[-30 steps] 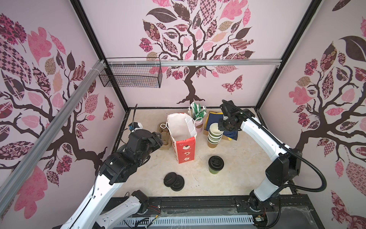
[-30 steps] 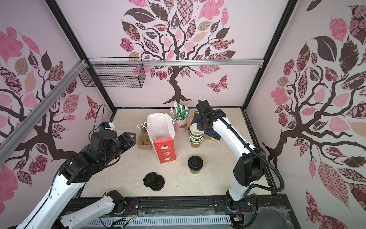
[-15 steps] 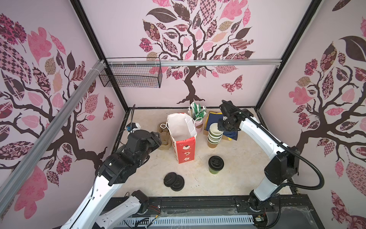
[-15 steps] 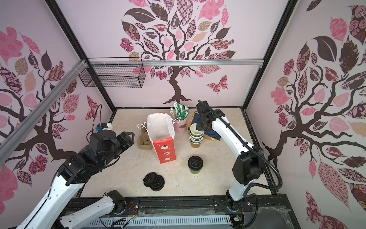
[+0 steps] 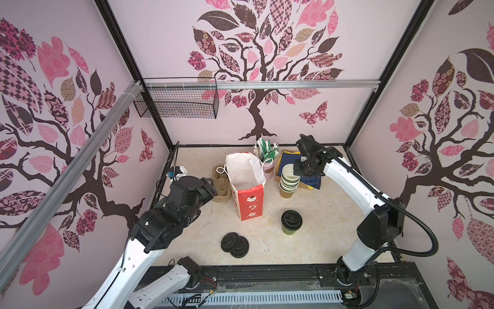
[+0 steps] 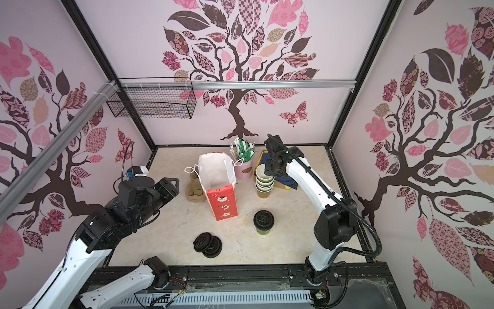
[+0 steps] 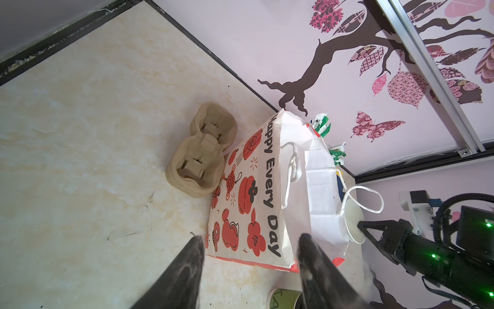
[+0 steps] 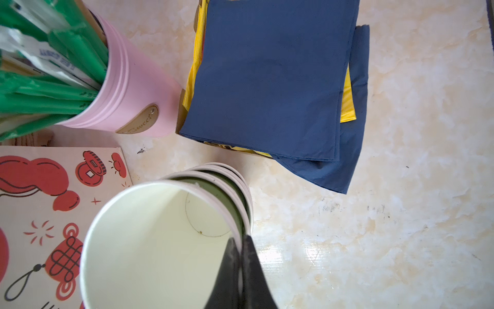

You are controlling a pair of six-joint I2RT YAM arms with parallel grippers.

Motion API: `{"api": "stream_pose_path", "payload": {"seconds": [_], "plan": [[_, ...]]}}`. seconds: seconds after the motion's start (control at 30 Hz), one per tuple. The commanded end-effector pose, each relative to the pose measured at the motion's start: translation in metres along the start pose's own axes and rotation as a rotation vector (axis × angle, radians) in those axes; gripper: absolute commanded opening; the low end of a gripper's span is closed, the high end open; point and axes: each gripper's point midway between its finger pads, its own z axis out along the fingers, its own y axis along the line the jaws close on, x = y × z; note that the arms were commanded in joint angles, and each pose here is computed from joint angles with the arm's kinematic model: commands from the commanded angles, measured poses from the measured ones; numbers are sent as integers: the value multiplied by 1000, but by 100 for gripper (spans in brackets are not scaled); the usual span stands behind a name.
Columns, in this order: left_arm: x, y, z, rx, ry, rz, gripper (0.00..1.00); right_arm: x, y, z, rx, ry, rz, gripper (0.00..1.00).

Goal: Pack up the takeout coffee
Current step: 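Grasp the top green-striped paper cup from the stack with the right gripper, then carry the paper cup with the right gripper and set it beside the lidded cup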

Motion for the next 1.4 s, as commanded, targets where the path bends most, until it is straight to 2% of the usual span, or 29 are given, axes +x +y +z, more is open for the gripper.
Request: {"api": "stream_pose_path", "payload": {"seconds": [0.0,0.23,0.47,0.63,0.83,1.07,1.2,1.37], "plan": [[2,6,4,-24,-6,11,59,-20,5,-35,-55,-92,37,0],[6,5,7,-24,9,20,60,-31,5,-53,-79,-139,59,0],[31,-7,18,34,129,34,62,-49,0,-117,-108,-238,60,0],[32,2,17,10,120,29,62,-33,7,-152,-151,-248,-20,0],[35,16,17,-41,118,23,62,34,39,-179,-273,-174,-158,0],[47,40,21,-102,112,-75,63,154,91,-184,-443,-101,-428,0],[60,54,25,-132,133,-140,63,221,109,-159,-502,-36,-570,0],[72,67,26,-157,148,-201,63,249,116,-118,-518,-14,-573,0]]}}
